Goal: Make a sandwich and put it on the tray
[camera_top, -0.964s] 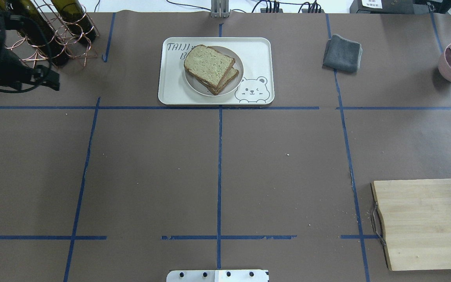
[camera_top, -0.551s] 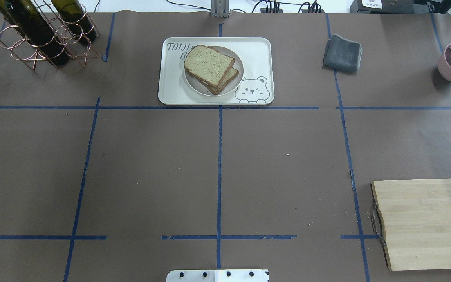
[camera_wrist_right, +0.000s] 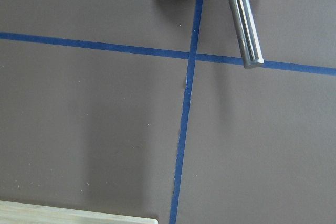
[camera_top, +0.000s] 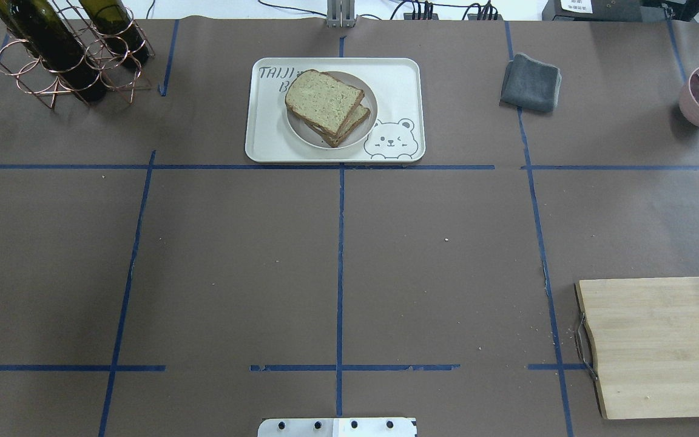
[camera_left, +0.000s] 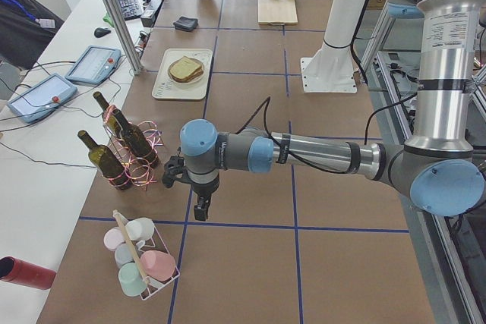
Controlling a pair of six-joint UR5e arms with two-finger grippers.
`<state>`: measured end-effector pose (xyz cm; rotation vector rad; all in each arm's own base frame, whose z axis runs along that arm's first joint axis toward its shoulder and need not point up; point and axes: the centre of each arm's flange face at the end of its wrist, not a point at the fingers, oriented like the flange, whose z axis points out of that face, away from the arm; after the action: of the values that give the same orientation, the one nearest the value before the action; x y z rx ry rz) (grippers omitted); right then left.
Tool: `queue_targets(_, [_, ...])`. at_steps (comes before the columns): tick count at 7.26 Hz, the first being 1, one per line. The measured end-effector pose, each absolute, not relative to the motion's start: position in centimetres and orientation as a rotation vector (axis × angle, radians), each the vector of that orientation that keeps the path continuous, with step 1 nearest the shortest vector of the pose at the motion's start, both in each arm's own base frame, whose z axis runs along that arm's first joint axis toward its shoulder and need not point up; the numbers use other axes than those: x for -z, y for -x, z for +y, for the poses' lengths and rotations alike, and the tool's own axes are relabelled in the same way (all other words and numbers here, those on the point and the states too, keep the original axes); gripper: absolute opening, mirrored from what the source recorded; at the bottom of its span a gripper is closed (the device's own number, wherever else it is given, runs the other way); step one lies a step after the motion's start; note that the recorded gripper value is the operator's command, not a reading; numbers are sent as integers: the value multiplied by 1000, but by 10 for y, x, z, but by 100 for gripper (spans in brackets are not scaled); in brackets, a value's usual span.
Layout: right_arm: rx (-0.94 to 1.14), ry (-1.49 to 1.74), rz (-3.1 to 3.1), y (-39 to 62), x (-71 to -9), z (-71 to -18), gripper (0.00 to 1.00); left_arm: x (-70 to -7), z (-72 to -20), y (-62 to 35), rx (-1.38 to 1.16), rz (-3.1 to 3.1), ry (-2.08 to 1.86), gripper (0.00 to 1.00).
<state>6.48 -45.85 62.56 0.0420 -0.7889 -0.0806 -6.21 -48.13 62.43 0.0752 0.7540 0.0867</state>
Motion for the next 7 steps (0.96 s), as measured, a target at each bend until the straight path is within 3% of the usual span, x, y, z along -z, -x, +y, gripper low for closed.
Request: queue_targets(7, [14,-27,-807,-78,-632,-448,100,-638,-466,62,-65,794,-47,100])
